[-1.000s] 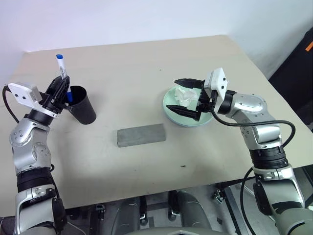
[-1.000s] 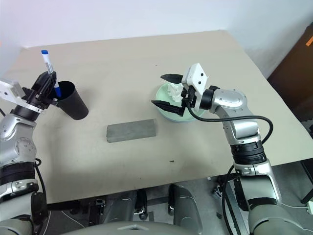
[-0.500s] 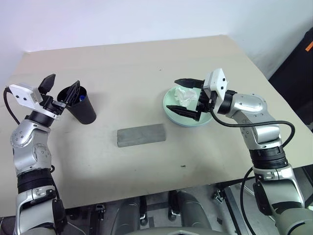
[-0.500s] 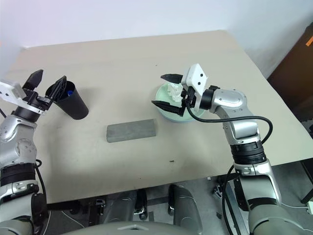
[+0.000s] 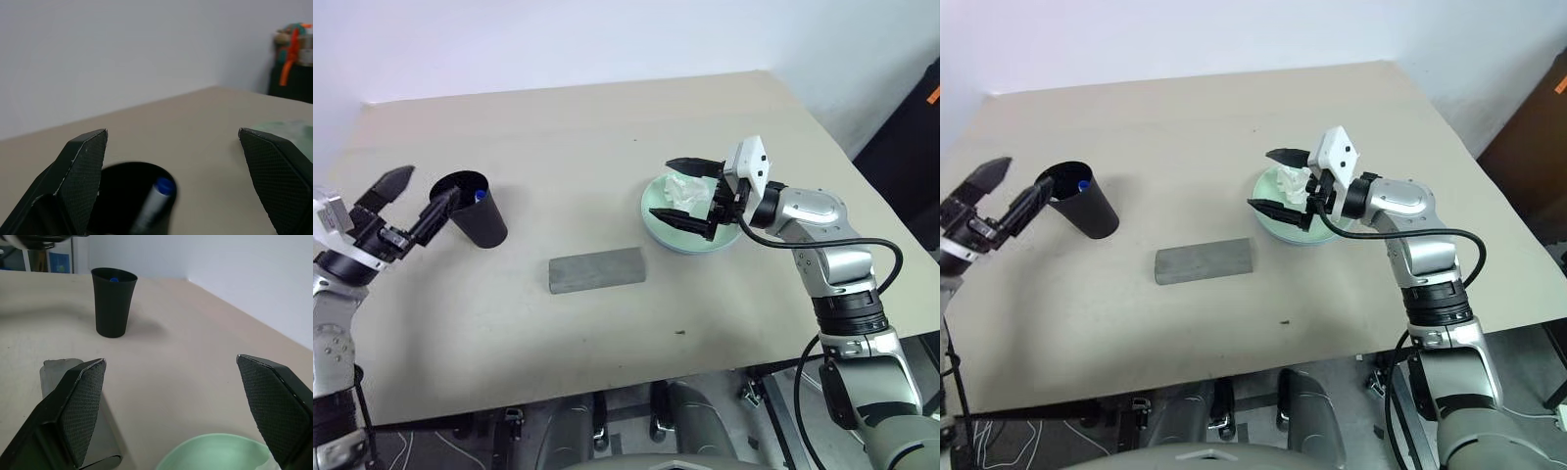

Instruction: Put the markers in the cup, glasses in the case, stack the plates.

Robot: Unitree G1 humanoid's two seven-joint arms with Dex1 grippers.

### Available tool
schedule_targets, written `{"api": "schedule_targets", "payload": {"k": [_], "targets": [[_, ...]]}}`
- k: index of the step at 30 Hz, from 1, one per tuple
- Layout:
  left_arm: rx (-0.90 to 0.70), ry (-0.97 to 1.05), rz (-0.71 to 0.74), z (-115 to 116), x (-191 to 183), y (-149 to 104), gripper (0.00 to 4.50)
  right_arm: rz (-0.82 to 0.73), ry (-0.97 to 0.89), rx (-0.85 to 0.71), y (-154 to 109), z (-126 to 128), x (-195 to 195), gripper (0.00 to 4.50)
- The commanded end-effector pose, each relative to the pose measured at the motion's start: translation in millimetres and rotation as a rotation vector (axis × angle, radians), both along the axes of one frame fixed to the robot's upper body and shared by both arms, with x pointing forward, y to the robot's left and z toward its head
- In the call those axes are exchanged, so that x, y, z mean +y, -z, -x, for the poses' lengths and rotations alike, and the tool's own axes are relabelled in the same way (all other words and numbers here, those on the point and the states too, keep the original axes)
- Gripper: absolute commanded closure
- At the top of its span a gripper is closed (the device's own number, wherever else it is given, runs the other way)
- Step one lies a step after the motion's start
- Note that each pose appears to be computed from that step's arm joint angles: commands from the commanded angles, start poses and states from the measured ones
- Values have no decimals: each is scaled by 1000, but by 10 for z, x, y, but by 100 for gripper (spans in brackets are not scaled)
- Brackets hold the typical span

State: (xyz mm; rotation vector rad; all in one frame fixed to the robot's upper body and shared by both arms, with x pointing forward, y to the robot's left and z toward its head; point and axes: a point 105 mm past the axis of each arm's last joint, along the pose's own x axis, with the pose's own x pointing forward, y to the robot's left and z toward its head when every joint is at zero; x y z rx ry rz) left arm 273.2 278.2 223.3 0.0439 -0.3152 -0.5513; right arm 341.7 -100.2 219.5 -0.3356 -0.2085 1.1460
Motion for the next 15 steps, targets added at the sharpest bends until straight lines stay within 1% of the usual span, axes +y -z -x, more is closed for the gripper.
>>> {"api": "schedule_targets", "payload": {"k": [1, 5, 7, 10, 13, 15], "targets": [[20, 100, -53, 113, -180, -65, 2, -47, 3, -29, -150, 80, -146, 0], [108, 146, -68, 116, -242, 89, 2, -93, -8, -13, -181, 156, -182, 0], [140, 157, -80, 90, -255, 166, 2, -90, 5, 3, -135, 167, -187, 0], [149, 180, -69, 48, -279, 181, 2, -62, -2, 15, -34, 231, -159, 0], [176, 210, -111, 9, -319, 280, 2, -59, -22, 66, 110, 336, -172, 0], [181, 228, -119, 0, -360, 310, 2, -71, -33, 103, 157, 383, -178, 0]]}}
